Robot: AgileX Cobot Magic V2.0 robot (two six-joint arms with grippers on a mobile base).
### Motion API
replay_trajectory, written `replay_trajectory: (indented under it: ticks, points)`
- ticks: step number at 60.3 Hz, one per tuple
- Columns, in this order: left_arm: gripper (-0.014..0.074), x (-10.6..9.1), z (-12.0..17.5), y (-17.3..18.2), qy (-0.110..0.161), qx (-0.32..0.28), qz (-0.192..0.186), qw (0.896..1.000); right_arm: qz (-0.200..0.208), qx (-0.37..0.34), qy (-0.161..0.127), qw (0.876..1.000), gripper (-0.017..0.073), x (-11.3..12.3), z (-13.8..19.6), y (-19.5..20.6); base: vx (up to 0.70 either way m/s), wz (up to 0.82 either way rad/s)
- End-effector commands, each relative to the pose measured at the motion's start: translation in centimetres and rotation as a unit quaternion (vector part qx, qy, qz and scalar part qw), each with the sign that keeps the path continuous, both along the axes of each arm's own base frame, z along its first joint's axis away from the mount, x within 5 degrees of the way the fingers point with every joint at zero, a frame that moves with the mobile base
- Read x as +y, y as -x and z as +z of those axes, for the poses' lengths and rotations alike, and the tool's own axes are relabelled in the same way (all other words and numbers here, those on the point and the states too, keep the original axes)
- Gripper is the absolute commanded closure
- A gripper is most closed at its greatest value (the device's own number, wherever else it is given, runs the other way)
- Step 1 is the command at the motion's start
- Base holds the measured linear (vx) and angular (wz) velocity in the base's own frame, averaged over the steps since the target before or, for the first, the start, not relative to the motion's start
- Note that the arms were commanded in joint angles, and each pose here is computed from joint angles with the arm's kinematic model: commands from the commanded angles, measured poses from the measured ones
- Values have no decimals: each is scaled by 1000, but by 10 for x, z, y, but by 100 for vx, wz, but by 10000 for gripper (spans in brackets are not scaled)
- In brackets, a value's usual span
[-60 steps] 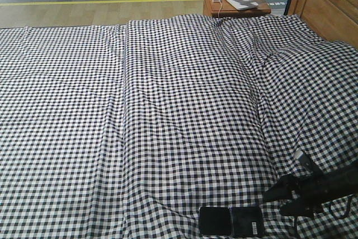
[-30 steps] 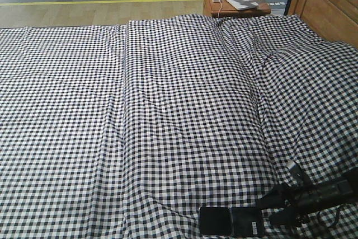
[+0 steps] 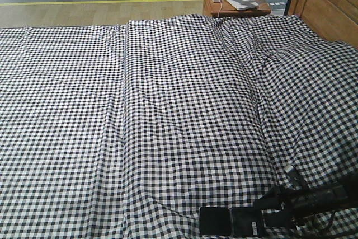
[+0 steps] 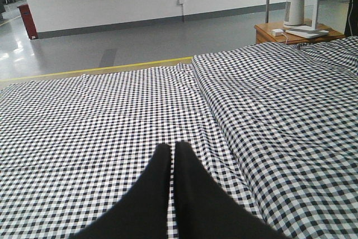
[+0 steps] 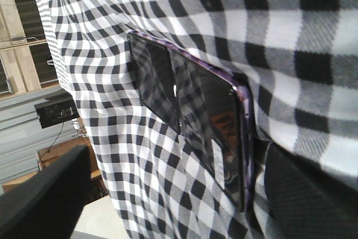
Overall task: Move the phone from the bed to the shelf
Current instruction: 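Close the right gripper on the phone's edge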
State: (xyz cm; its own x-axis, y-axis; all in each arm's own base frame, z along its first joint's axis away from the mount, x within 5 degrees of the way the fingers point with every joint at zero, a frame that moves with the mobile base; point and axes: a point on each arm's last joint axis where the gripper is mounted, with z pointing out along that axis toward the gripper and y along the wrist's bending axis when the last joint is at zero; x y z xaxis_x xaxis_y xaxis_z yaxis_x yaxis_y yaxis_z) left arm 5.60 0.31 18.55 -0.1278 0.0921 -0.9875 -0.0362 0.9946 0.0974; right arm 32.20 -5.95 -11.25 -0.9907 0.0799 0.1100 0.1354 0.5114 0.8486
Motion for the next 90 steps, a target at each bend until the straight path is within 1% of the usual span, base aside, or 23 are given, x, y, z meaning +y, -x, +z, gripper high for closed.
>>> replay_trajectory:
  ticks: [1,13,19,26,35,41,54,64,74,90]
  points:
    - [593,0,16,1,2,-53,-2,999,-2,-33,-29,999,-33,-3,20,-13,0,0]
    - [593,0,16,1,2,-53,-2,999,-15,-30,-45,998,-33,-1,13,-15,0,0]
    - [593,0,16,1,2,-53,-2,999,-14,-29,-47,998,-33,0,12,-14,0,0]
    - [593,0,16,1,2,-53,-2,999,0,-34,-52,998,-33,9,13,-16,0,0]
    - [593,0,16,1,2,-53,-2,999,27,-47,-54,997,-33,30,13,-20,0,0]
    - [593,0,16,1,2,-53,-2,999,41,-46,-51,997,-33,40,13,-21,0,0]
    - [593,0,16,1,2,-53,-2,999,44,-47,-48,997,-33,42,12,-22,0,0]
    - [593,0,16,1,2,-53,-2,999,34,-49,-49,997,-25,43,13,-23,0,0]
    - [593,0,16,1,2,-53,-2,999,28,-61,-51,996,32,43,13,-25,0,0]
    - [593,0,16,1,2,-53,-2,999,35,-70,-50,996,207,43,13,-25,0,0]
